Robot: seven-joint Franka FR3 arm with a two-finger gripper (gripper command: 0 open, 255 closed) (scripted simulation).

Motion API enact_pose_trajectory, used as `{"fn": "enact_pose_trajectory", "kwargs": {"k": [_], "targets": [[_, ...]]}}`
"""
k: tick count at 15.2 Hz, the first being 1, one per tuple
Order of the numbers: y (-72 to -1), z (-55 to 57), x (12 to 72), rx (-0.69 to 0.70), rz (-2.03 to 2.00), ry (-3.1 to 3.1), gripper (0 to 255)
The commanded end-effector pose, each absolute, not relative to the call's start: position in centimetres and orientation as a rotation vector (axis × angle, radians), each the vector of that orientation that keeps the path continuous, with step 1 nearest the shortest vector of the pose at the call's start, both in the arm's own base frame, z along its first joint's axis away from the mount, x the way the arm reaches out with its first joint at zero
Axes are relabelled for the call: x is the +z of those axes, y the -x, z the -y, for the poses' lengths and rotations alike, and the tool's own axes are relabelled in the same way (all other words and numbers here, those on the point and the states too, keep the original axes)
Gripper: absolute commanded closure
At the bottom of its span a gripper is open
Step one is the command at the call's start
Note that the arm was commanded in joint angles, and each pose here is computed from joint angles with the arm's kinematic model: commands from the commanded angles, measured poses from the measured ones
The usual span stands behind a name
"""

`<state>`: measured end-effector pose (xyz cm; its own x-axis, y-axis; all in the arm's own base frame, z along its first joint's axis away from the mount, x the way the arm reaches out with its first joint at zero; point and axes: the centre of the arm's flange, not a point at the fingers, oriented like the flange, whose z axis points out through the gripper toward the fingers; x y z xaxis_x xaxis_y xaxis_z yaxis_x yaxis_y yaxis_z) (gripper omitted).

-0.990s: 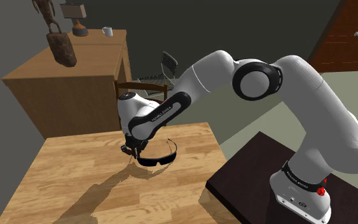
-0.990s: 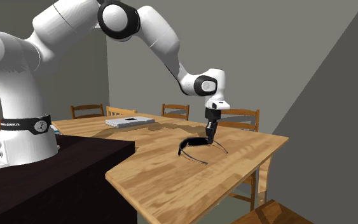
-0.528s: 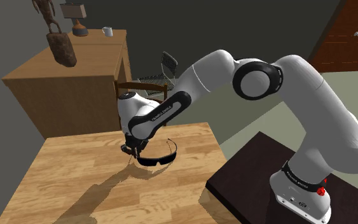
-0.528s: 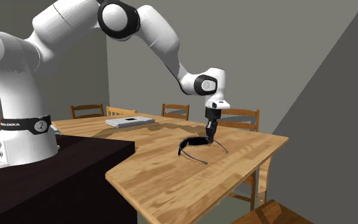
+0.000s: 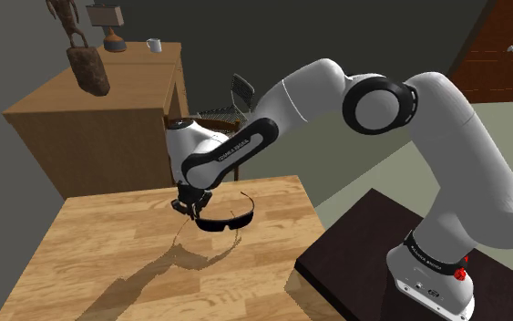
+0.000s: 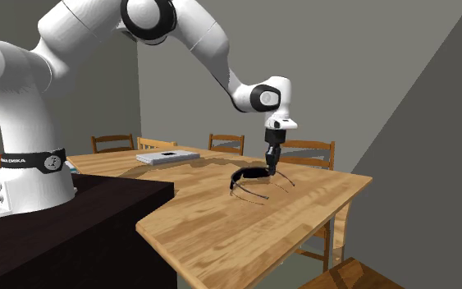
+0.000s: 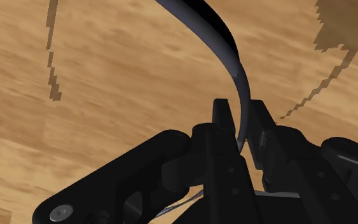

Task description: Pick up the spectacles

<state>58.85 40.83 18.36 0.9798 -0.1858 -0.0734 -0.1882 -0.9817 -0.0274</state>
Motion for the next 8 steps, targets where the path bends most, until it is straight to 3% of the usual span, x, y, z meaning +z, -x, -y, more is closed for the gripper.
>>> {"fn": "enact_pose_trajectory", "kwargs": {"k": [1, 8], "targets": [[-58.9, -40.9, 19.5, 0.11, -0.292, 3.092, 255], [-58.9, -40.9, 22.3, 0.11, -0.292, 3.092, 255]]}}
